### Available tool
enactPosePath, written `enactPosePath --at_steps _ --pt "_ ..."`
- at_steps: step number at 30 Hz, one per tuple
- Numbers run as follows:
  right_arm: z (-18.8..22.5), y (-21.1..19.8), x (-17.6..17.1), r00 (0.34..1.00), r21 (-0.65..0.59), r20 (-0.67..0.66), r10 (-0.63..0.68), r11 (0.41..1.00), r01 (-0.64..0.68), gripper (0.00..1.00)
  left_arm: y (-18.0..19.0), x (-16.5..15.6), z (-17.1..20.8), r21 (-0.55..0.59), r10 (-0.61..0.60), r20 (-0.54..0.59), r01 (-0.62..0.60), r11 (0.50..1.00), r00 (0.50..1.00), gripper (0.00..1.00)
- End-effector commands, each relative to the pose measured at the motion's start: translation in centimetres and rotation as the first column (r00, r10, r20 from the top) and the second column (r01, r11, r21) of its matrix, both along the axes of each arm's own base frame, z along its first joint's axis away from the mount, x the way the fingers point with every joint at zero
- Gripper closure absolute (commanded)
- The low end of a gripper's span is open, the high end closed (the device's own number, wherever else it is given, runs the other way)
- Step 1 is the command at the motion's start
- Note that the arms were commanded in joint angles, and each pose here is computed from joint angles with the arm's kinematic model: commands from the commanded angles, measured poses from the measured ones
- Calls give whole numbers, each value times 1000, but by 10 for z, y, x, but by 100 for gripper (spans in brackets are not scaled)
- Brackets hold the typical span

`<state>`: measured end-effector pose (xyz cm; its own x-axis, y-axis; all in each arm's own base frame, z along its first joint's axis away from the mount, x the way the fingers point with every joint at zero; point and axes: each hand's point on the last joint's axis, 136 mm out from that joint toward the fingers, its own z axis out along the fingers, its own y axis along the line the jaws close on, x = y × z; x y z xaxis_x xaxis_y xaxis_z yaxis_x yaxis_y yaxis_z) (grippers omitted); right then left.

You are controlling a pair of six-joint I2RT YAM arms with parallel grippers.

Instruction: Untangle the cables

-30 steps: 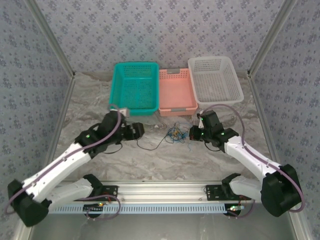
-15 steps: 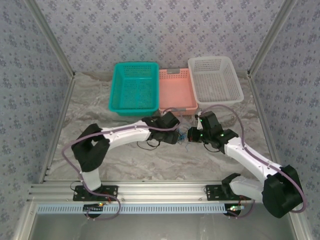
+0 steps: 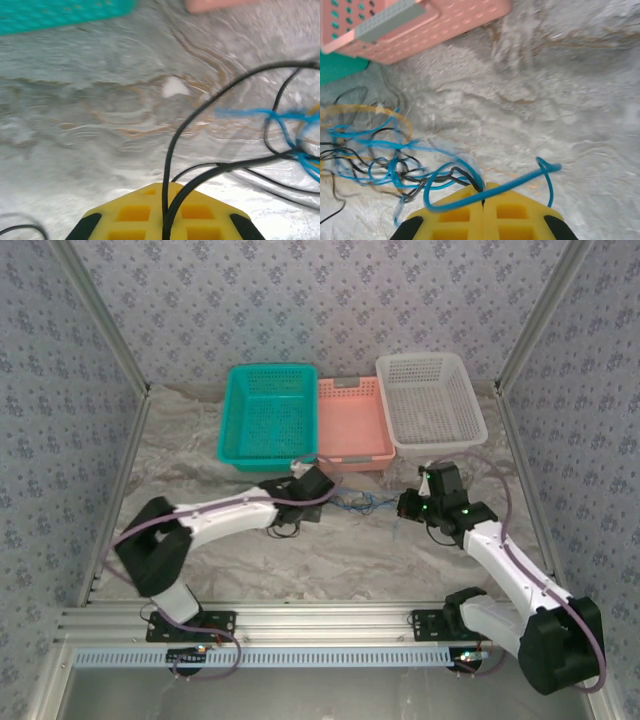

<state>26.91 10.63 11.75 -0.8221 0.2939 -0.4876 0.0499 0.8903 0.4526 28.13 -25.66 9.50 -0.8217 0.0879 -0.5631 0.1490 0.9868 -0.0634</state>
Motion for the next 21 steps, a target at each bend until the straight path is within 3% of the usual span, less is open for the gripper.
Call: enactPosePath --at_steps 1,7,15,18,21 --pt "5 -14 -2 999 -15 -28 -29 999 28 100 24 1 16 -84 72 10 -71 994 997 100" --pt "5 -32 5 992 -68 -47 -118 991 114 100 48 -8 27 -151 117 -13 -118 981 993 100" --pt "-8 -36 9 984 -54 -70 -164 986 160 100 37 -13 47 -238 55 1 -54 970 998 100" --pt "-15 -56 3 968 -123 -96 -232 968 219 100 52 -13 62 -227 109 41 -97 969 993 100" --pt "-20 -86 0 934 -106 -124 -335 940 323 100 80 -13 74 -230 188 60 -170 958 980 100"
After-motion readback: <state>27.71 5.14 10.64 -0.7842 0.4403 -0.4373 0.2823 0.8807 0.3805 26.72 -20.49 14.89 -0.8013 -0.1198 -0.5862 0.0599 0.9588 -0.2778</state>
